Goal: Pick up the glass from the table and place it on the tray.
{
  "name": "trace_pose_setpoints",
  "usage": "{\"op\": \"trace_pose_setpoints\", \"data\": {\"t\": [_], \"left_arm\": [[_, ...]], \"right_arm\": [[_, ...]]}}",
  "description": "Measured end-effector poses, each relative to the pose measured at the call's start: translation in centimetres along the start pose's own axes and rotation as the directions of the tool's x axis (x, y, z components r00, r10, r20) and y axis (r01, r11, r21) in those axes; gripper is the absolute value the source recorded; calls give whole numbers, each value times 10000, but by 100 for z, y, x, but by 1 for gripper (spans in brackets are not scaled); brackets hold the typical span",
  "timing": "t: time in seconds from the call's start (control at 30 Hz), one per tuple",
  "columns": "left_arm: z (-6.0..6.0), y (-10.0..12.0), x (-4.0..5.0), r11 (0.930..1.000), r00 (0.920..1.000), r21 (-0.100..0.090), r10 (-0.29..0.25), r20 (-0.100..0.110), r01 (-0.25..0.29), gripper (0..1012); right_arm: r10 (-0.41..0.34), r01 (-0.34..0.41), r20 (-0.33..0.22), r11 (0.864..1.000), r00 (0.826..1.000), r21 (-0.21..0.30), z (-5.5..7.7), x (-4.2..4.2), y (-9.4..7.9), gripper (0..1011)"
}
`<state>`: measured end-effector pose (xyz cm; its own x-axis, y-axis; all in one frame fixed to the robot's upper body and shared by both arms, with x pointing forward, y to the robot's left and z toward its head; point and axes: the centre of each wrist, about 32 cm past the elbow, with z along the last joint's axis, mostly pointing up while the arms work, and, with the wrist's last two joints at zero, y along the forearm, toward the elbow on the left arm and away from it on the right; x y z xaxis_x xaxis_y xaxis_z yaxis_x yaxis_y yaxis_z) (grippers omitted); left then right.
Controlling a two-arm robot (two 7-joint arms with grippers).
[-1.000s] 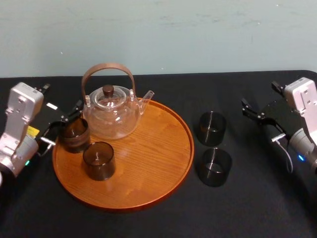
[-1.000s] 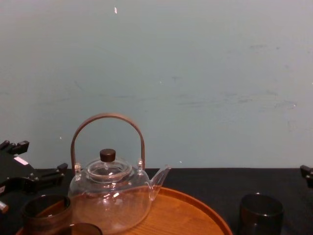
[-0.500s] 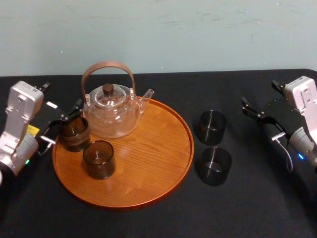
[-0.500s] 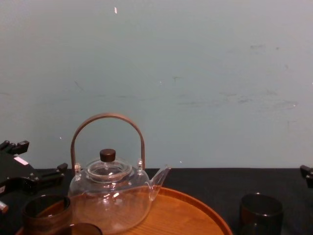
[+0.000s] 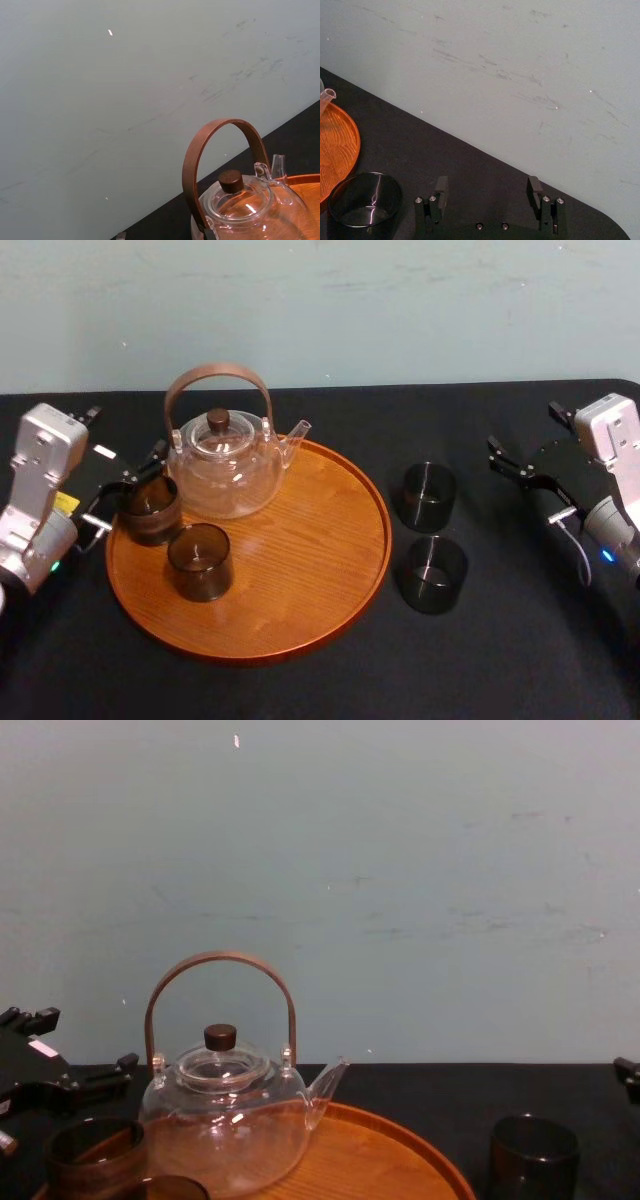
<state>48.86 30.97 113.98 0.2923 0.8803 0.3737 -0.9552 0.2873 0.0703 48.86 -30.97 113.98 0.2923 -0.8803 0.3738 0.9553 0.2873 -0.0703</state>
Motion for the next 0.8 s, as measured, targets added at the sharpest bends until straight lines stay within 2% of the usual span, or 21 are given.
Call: {"op": "trace_pose_setpoints", "data": {"t": [0.4, 0.63, 0.8], "left_arm": [[0, 0, 0, 10000, 10000, 0, 1, 0, -1, 1001], [0, 0, 0, 10000, 10000, 0, 0, 0, 0, 1002], [0, 0, 0, 10000, 10000, -1, 0, 0, 0, 1001]], "right_arm": [[210, -210, -80, 9998, 9997, 56, -34, 7, -18, 1002], [594, -591, -65, 9975, 9982, 391, 29, 40, -282, 1002], [990, -991, 41, 9935, 9951, 553, 70, 4, -520, 1002]]}}
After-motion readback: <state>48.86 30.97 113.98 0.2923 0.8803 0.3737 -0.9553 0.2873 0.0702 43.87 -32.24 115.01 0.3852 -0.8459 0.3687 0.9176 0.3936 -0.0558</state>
